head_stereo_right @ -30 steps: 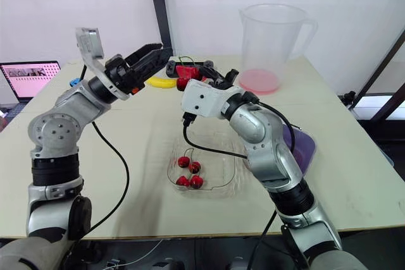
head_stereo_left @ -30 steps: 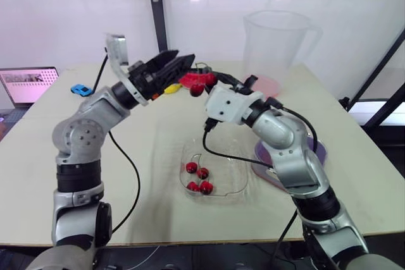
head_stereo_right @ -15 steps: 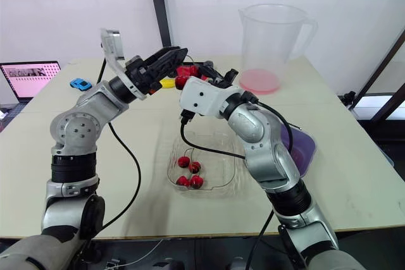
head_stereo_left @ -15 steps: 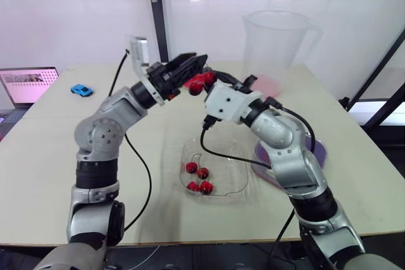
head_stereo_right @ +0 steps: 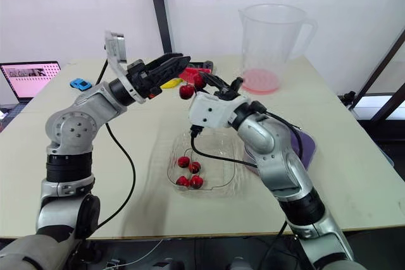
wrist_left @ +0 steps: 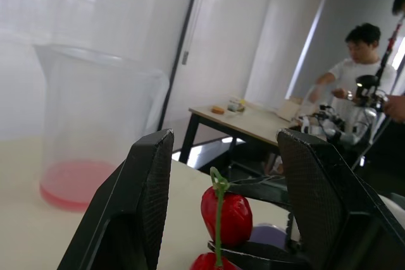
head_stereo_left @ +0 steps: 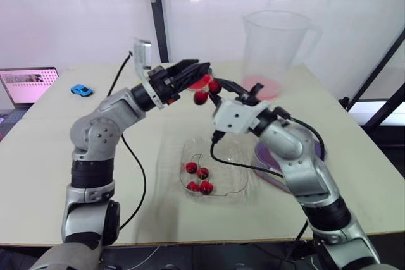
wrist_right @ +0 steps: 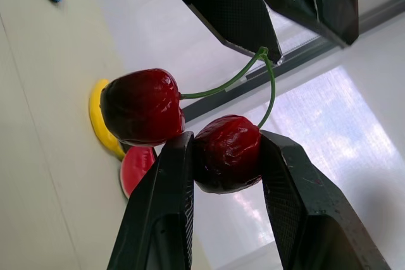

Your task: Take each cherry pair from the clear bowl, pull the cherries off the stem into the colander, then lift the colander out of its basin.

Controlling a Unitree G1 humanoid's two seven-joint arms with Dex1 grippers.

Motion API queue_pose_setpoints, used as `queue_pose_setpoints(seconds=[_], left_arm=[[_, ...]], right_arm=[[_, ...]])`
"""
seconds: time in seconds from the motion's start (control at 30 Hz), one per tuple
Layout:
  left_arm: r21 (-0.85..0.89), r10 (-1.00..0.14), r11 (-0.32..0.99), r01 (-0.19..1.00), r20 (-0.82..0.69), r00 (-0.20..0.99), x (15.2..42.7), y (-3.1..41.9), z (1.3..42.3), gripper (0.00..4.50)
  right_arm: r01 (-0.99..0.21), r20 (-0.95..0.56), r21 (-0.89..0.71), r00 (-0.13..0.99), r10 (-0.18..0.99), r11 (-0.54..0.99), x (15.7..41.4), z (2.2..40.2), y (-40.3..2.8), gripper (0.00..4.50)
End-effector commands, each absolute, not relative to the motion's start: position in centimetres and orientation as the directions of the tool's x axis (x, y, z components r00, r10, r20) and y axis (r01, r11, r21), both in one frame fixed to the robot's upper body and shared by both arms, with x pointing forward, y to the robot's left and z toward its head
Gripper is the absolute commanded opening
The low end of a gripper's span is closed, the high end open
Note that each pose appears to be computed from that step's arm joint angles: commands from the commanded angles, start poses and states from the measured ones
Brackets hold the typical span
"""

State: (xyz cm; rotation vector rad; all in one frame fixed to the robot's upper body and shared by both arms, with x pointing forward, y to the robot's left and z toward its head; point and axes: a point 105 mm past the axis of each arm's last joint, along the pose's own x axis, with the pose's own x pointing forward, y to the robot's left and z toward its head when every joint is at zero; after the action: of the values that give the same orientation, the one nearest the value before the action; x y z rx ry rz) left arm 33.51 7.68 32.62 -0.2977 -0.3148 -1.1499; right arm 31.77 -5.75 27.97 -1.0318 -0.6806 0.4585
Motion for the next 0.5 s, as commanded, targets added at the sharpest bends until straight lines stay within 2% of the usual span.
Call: queue_pose_setpoints(seconds=[0.03, 0.5], left_arm=[[-0.002, -0.861, 0.339, 0.941, 0.402, 0.311, 32.1, 8.0, 33.4, 2.75], [0.037, -0.903, 0.348, 0.937, 0.283, 0.324, 32.9, 6.6, 31.5, 2.75]], right_arm=[[-0.071, 0.398, -0.807, 0.668, 0.628, 0.587, 30.1, 28.6, -5.5, 1.45], [-0.056, 0.412, -0.782, 0.701, 0.582, 0.621, 30.0, 28.2, -5.6, 1.45]])
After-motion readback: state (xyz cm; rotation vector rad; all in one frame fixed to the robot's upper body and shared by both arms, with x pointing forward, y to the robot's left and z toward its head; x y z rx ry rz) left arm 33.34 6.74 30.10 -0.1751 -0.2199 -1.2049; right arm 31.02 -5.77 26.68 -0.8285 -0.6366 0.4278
